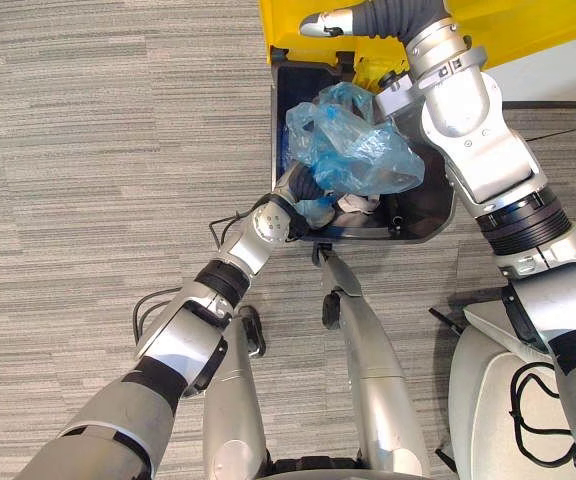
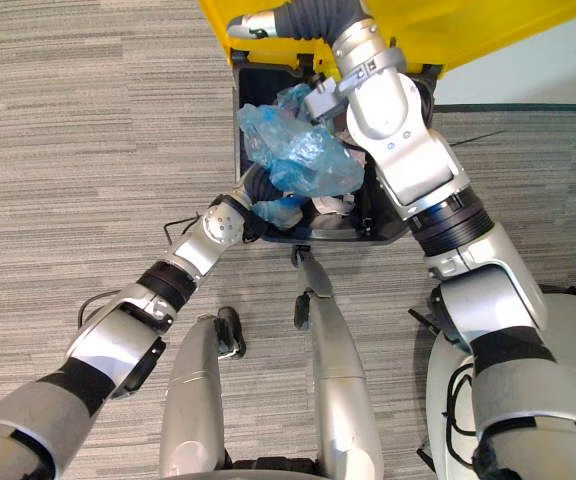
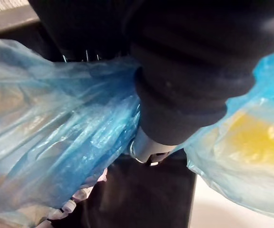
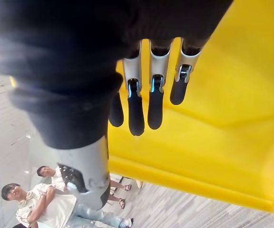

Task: Gather rubbish on tea table into small bin, then transfer packed bag to large trash can.

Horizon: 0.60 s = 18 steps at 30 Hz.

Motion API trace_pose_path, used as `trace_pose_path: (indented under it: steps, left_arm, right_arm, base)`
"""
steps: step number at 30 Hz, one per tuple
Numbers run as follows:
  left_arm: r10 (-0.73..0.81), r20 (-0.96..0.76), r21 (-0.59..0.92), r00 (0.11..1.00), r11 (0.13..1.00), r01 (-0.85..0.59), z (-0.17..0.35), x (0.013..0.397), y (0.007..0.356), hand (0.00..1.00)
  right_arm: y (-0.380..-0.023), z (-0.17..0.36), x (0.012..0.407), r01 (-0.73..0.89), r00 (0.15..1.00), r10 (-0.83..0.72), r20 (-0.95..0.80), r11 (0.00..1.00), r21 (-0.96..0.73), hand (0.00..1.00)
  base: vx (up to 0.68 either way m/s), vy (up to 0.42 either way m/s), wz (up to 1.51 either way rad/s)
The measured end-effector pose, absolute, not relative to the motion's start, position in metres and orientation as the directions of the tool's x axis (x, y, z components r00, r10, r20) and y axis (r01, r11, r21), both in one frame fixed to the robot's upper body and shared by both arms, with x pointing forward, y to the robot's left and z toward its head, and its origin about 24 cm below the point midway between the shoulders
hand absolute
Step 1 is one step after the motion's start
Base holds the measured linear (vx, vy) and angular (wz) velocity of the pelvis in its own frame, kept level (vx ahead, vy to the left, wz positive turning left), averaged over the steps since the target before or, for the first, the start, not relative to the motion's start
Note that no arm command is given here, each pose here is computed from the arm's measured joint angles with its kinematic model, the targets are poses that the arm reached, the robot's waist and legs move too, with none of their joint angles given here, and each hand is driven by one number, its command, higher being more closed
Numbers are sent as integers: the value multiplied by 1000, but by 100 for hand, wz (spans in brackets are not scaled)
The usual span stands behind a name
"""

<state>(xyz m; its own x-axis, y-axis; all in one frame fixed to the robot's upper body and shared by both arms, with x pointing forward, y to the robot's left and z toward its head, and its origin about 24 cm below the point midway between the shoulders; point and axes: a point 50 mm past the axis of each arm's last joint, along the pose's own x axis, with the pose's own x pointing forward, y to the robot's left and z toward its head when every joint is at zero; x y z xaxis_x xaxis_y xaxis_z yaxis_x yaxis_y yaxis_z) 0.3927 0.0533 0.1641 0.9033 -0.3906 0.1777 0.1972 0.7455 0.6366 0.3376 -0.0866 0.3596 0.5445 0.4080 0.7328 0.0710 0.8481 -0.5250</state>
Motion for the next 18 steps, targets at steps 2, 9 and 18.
trace_pose_path:
  steps: [2,9,18]
  left_arm:
    - [-387,181,633,904,749,194,165,393,54,0]
    - [-389,166,638,906,743,202,162,392,52,0]
    - [-416,158,679,895,704,208,159,390,46,0]
  right_arm:
    - [-87,360,338,72,545,408,733,848,-525,0]
    - [-86,358,338,72,547,417,726,841,-537,0]
    - [-84,351,340,91,559,438,704,812,-577,0]
  base:
    - [0,0,0]
    - [29,-19,0]
    - [20,-20,3]
